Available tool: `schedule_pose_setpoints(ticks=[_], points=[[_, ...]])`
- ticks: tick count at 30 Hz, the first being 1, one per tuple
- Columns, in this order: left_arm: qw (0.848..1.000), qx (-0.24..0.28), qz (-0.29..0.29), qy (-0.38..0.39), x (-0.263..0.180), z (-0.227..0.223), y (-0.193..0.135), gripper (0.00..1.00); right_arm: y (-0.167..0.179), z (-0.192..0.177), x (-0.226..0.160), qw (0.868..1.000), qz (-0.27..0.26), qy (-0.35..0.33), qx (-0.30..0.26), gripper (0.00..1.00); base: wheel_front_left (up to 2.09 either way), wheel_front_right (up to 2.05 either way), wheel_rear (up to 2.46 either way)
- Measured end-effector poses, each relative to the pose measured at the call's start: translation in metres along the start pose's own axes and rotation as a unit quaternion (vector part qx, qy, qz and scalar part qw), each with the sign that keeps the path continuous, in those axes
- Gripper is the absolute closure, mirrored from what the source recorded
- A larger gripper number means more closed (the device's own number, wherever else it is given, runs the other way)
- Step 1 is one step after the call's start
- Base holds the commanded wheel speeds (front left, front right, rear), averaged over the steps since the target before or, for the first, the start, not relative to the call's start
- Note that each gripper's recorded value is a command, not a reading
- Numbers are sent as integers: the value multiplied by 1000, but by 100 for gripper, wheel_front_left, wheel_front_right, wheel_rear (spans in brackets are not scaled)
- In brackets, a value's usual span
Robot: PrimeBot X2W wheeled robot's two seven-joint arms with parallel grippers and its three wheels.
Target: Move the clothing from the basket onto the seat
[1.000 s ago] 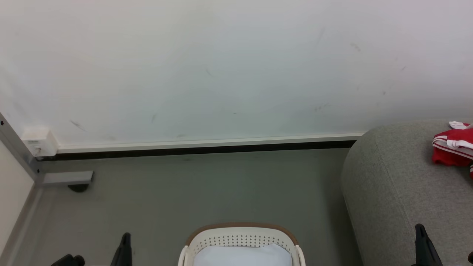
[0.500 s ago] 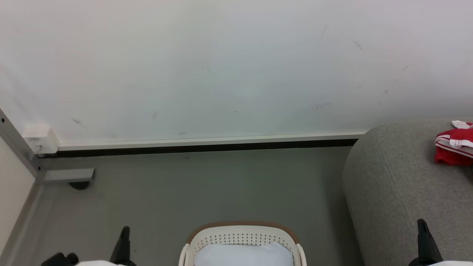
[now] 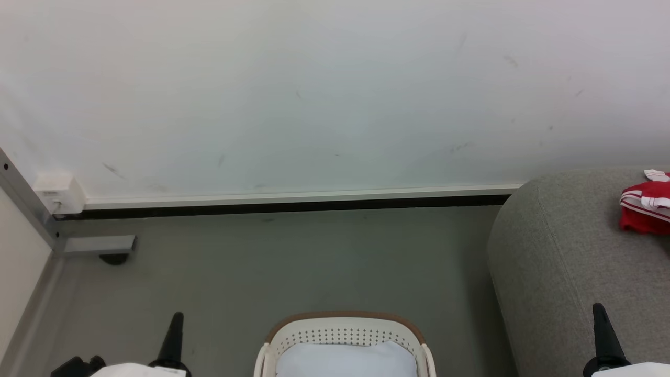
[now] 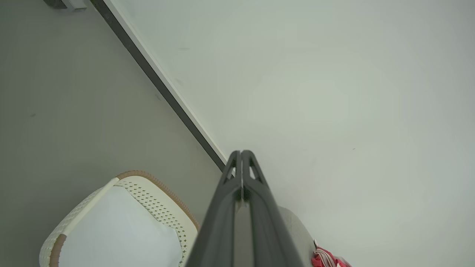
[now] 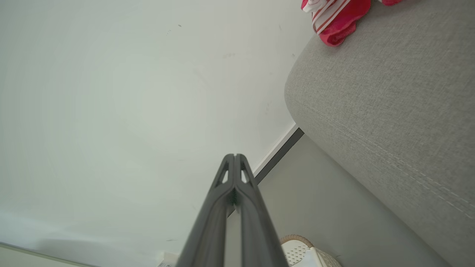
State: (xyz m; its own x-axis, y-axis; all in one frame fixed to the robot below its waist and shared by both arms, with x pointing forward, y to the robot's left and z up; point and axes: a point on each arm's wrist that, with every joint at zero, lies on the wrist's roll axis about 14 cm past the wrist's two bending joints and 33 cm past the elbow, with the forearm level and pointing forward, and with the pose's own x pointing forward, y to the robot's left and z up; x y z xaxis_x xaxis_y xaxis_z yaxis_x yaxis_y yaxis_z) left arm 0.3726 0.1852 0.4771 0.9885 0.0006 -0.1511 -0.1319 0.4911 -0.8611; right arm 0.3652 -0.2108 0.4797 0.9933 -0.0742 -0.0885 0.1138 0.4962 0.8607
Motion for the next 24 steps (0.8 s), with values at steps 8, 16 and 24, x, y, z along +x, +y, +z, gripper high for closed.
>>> schedule_pose_setpoints(ticks=[8, 16, 24], points=[[999, -41, -8, -1, 2, 4, -3, 100, 4, 0, 3, 999, 5, 4, 41, 100, 0, 0, 0], [997, -79, -17, -1, 4, 7, -6, 100, 9, 1, 6, 996, 13, 6, 83, 100, 0, 0, 0], [993, -114, -25, -3, 6, 10, -8, 100, 12, 1, 9, 993, 18, 10, 119, 100, 0, 0, 0]])
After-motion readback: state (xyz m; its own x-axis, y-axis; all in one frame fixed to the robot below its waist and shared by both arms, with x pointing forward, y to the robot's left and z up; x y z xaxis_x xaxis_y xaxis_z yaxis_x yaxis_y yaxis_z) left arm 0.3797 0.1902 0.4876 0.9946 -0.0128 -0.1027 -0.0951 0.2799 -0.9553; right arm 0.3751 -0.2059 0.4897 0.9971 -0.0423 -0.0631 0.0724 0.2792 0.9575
